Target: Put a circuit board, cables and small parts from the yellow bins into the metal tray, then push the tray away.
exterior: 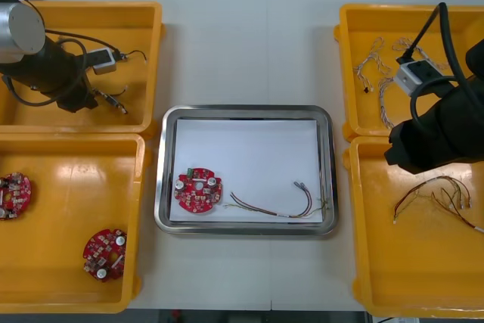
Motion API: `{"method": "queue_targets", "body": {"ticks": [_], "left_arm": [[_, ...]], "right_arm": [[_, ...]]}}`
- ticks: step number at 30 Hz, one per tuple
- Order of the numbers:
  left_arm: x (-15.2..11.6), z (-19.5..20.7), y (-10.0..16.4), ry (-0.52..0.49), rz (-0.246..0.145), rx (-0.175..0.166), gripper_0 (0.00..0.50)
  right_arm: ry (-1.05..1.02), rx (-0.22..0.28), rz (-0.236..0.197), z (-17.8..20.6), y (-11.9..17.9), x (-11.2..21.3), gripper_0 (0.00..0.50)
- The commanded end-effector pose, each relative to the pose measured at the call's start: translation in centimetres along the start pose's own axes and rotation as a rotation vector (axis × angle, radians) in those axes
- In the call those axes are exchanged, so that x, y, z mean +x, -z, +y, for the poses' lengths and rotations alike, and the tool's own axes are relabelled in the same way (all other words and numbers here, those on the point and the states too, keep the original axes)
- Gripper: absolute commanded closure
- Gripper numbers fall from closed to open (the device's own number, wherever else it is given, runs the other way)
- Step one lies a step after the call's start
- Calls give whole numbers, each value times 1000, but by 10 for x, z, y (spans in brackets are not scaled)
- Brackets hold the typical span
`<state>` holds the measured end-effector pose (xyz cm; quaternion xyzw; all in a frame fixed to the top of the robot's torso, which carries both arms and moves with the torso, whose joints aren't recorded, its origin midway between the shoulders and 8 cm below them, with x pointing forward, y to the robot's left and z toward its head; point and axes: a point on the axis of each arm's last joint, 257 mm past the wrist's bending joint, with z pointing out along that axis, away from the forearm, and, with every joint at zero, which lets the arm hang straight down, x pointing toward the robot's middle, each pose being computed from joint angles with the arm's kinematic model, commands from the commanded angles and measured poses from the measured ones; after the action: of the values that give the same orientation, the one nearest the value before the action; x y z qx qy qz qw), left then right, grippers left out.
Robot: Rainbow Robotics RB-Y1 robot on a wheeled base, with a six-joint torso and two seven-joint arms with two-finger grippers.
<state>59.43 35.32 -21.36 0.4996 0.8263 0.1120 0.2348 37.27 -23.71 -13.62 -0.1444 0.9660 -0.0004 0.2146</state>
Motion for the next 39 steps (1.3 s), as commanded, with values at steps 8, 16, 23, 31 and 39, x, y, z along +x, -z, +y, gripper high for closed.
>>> {"method": "queue_targets", "body": {"ticks": [8, 16, 23, 31, 39], "left_arm": [[-36, 10, 7, -145, -34, -39, 100], [-36, 9, 5, -146, -32, -39, 500], [-38, 9, 6, -142, -43, -36, 500], [-31, 9, 22, -124, -40, -6, 500], [-27, 14, 49, -130, -29, 16, 500]], "right_arm": [[-382, 51, -41, -57, 21, 11, 0], [-474, 63, -28, -87, 18, 6, 0], [-521, 67, -19, -108, 15, -6, 0], [-508, 80, -12, -119, 14, -30, 0], [-503, 96, -15, -121, 2, -69, 0]]}}
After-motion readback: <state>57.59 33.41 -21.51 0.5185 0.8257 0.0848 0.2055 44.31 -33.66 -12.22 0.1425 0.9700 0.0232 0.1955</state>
